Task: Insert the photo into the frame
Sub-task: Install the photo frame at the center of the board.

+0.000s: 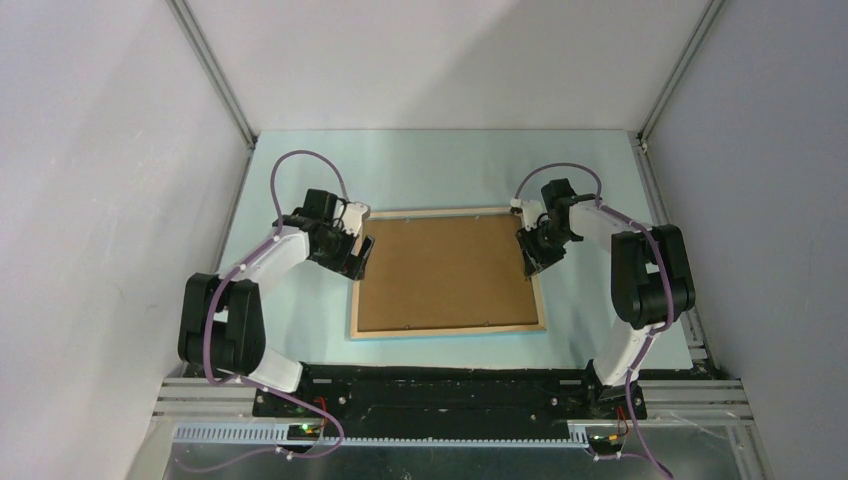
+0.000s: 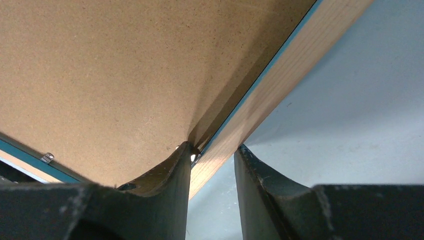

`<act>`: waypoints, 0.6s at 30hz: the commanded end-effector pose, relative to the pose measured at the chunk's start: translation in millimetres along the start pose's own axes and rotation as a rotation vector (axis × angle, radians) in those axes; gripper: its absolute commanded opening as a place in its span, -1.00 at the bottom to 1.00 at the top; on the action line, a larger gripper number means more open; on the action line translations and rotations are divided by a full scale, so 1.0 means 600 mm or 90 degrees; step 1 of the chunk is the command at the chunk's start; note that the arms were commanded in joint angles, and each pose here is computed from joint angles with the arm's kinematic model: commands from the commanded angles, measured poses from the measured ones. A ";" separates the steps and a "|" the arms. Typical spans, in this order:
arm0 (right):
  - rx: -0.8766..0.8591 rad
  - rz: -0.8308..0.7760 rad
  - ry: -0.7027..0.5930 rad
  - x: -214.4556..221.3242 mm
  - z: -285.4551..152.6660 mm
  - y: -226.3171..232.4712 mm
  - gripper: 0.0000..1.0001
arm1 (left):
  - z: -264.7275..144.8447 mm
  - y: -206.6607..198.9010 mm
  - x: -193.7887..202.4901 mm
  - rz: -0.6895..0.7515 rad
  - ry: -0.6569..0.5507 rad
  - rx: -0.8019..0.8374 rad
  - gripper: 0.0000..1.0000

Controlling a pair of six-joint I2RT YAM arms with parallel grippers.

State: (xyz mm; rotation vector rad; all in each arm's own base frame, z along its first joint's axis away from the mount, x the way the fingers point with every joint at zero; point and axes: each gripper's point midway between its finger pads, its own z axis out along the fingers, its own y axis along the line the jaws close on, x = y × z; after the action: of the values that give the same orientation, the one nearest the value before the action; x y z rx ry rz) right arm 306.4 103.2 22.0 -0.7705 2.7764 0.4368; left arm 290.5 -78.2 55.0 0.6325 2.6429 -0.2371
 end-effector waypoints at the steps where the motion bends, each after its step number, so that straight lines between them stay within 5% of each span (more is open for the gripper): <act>1: -0.018 -0.036 0.013 0.013 -0.014 0.013 -0.22 | -0.005 0.005 -0.024 0.000 -0.027 -0.011 0.87; 18: -0.034 -0.055 -0.017 0.004 -0.027 0.002 -0.09 | -0.004 0.006 -0.026 0.000 -0.026 -0.011 0.87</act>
State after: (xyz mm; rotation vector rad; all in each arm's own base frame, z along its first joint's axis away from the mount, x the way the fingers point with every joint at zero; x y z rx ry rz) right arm 305.2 99.4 22.5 -0.9006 2.7291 0.4498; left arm 290.2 -78.0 53.8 0.6329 2.6475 -0.2372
